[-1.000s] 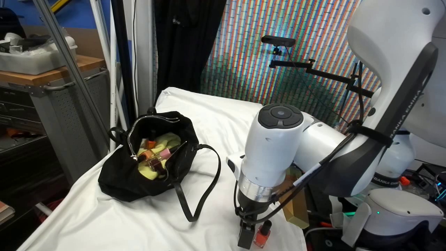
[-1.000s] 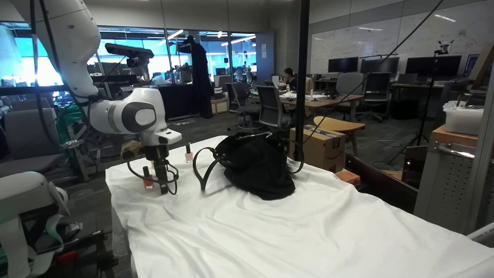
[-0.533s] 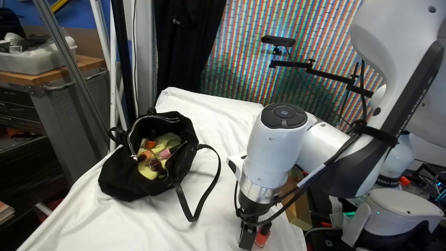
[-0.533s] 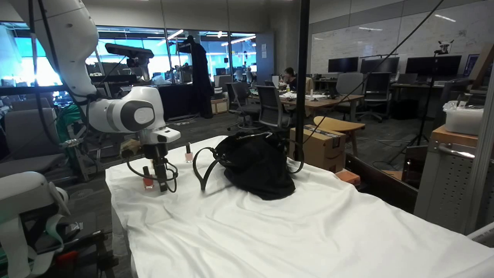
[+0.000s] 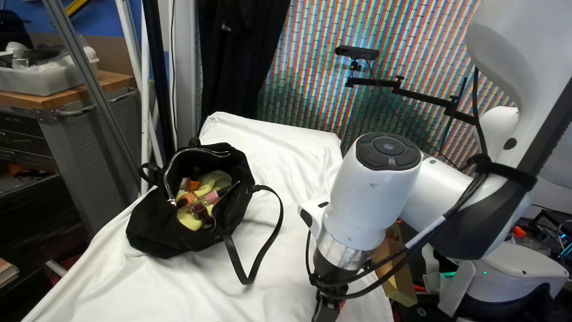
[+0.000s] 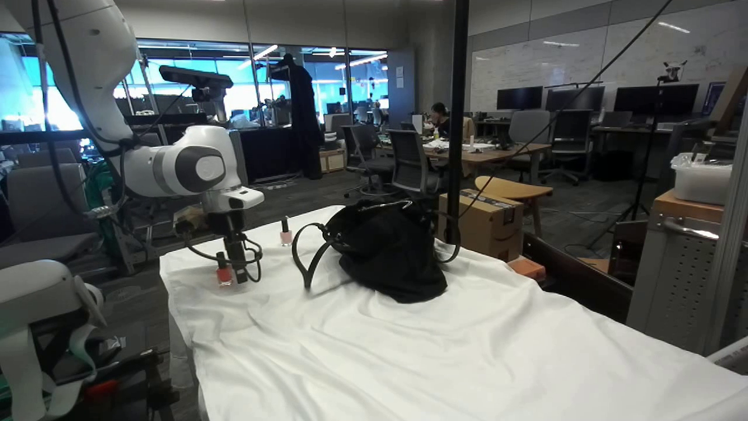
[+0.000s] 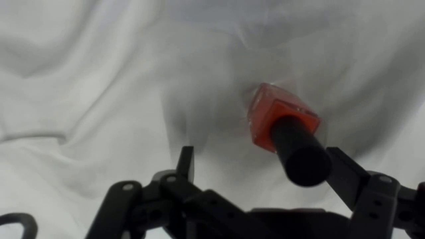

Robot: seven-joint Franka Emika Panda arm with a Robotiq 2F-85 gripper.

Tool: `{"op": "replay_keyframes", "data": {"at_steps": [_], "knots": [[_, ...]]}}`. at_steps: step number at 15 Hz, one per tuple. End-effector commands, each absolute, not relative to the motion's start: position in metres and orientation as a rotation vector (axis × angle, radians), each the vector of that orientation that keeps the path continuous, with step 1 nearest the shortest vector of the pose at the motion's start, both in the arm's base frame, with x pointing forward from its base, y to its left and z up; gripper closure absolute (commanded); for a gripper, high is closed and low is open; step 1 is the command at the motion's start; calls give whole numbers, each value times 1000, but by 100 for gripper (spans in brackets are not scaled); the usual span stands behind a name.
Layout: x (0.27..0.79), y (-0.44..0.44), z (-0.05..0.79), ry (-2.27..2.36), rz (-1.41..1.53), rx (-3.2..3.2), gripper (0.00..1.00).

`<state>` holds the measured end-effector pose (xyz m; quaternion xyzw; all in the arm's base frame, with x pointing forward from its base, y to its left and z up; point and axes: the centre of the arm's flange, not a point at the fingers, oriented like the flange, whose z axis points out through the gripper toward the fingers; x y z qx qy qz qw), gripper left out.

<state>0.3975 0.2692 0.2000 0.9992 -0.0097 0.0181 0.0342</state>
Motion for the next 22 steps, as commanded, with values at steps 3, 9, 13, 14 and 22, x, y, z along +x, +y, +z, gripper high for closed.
{"op": "replay_keyframes", "data": {"at_steps": [3,9,13,14,22], "knots": [[378,274,214,-54,125,3039,0],[370,277,209,-46,144,3047,0],[371,280,202,-11,124,3057,0],[371,281,202,-7,122,3058,0],[372,284,219,-12,170,3026,0]]}}
